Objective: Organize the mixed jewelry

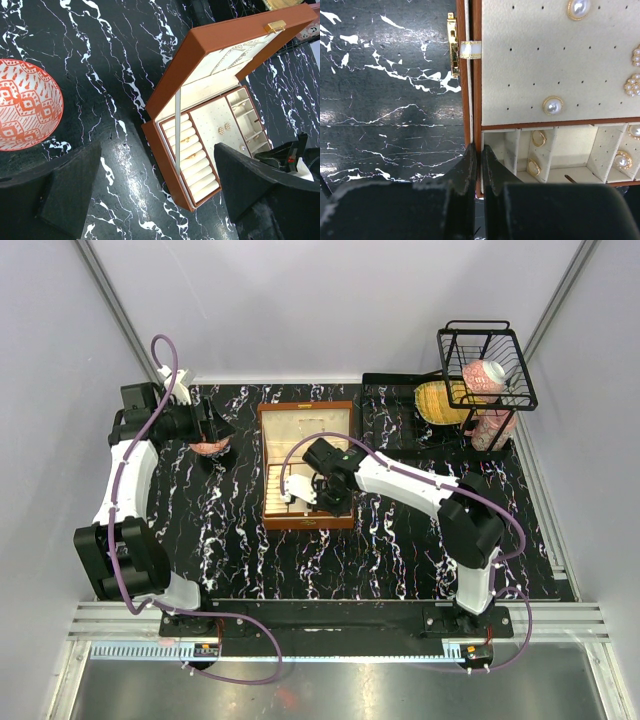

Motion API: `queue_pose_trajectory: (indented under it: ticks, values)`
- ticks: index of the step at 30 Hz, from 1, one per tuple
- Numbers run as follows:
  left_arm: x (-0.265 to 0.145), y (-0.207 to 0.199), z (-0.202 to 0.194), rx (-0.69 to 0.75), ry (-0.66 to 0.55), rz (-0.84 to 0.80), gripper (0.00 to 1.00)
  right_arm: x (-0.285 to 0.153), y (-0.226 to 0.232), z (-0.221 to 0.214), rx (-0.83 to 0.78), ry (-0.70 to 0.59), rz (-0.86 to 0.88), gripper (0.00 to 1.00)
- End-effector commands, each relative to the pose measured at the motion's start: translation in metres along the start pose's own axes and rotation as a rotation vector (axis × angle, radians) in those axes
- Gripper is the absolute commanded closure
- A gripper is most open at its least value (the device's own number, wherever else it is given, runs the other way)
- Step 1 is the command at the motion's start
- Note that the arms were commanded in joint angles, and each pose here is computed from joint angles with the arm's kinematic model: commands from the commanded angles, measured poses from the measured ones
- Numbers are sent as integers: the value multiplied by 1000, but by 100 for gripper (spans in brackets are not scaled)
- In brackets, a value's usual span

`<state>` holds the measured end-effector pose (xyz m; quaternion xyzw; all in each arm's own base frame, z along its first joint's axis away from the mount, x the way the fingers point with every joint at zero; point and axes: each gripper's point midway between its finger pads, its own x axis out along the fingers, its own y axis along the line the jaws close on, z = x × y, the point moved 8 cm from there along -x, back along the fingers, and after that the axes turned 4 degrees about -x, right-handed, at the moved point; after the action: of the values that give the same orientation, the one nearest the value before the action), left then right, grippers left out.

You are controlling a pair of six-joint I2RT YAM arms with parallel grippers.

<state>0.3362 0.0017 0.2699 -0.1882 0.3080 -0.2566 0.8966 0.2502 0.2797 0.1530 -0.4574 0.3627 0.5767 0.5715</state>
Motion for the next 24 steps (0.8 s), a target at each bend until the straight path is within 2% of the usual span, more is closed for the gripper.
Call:
queue_pose_trajectory:
  ticks: [1,2,3,5,6,10,13,24]
  values:
    - [2,2,5,30,-30,-27,3,9,-8,15,-41,-70,-53,99]
    - [2,2,6,34,-31,-28,3,10,-7,14,-38,-67,-48,96]
    - [2,3,5,30,-29,-27,3,11,-5,13,-33,-66,-44,87]
    - [2,3,6,34,-31,-25,3,9,-4,14,-35,-67,-46,78]
    - [1,2,6,34,-33,-24,3,9,-5,13,-29,-67,-51,67]
    - [2,3,5,28,-26,-30,3,-1,-6,14,-25,-71,-84,51]
    - [3,2,5,33,-25,-40,3,-10,-7,16,-18,-89,-110,46]
    - [8,-3,10,108,-80,-139,1,-68,-15,21,73,-162,-282,41]
